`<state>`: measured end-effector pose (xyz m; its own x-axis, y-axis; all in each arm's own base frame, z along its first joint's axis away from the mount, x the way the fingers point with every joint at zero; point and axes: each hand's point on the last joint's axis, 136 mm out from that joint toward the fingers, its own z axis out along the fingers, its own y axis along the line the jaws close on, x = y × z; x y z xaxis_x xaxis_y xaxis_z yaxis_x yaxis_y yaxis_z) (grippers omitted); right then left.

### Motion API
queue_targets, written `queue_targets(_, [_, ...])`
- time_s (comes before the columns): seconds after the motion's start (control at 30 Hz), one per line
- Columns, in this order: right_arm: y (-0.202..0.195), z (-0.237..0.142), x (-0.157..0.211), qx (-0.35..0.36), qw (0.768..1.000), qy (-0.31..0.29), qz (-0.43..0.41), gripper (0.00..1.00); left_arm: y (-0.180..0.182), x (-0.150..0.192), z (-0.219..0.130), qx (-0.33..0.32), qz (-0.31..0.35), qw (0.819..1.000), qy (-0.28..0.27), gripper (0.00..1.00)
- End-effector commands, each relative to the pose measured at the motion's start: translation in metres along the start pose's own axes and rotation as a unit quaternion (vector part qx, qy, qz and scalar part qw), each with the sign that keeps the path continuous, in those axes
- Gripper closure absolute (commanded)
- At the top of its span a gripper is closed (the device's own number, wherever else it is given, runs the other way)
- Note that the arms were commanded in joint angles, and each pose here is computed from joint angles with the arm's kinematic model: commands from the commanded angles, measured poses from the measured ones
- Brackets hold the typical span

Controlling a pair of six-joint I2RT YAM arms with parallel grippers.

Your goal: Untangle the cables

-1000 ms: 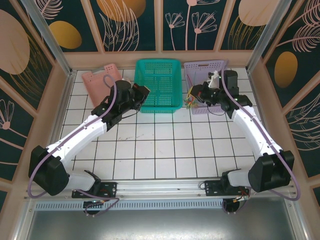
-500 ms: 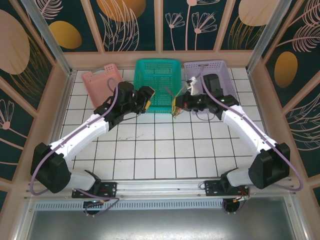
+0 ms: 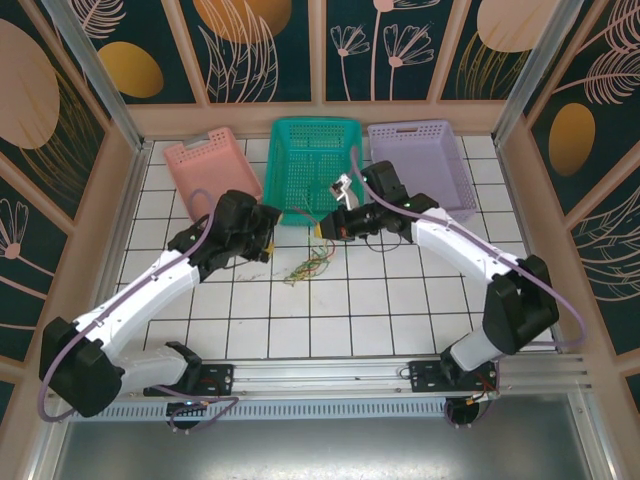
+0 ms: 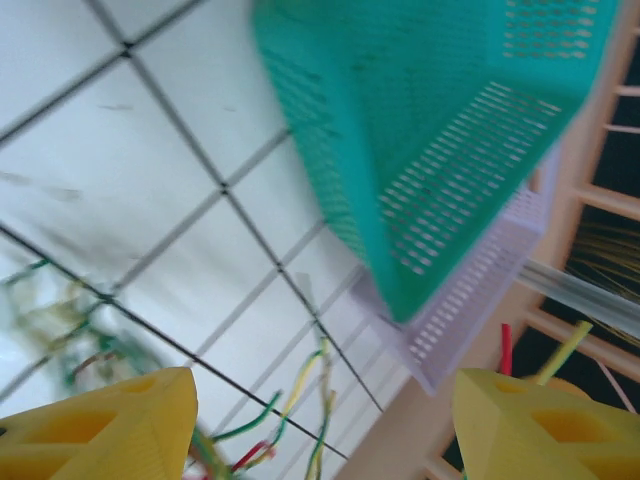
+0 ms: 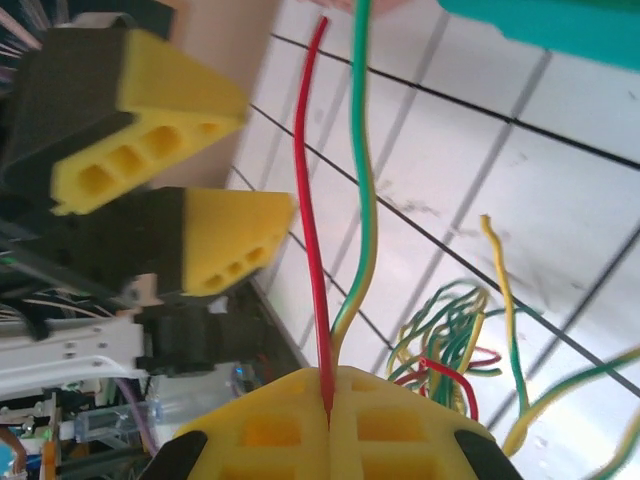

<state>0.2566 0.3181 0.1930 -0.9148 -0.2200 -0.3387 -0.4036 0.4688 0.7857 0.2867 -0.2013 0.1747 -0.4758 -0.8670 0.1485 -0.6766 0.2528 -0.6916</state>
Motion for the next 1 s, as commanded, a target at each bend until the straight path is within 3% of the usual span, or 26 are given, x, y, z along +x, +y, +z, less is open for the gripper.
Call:
queue_targets(0.0, [-0.046, 0.019, 0.028, 0.037, 0.999, 0.031, -0.002, 1.0, 0.043, -0.005, 0.022, -0.055, -0.032, 0.998, -0.001, 0.31])
queue_targets(0.2, [-0.122, -0.004, 0.044, 0.159, 0.986, 0.002, 0.051, 0.99, 0.067, 0.013, 0.056, -0.097, -0.029, 0.993, 0.059, 0.31])
queue_targets(0.37, [-0.146, -0.019, 0.052, 0.195, 0.978, 0.001, 0.068, 0.84, 0.066, 0.021, 0.072, -0.081, -0.054, 0.992, 0.081, 0.28])
queue_targets(0.6, [-0.144, -0.034, 0.046, 0.219, 0.971, -0.031, 0.094, 0.68, 0.058, 0.037, 0.095, -0.085, -0.033, 0.99, 0.111, 0.23])
queue_targets(0.83, [-0.125, -0.057, 0.037, 0.234, 0.961, -0.097, 0.111, 0.61, 0.066, 0.048, 0.113, -0.089, -0.012, 0.988, 0.124, 0.32])
queue_targets(0.97, [-0.104, -0.049, 0.044, 0.245, 0.964, -0.084, 0.059, 0.58, 0.054, 0.045, 0.118, -0.072, 0.01, 0.991, 0.114, 0.33])
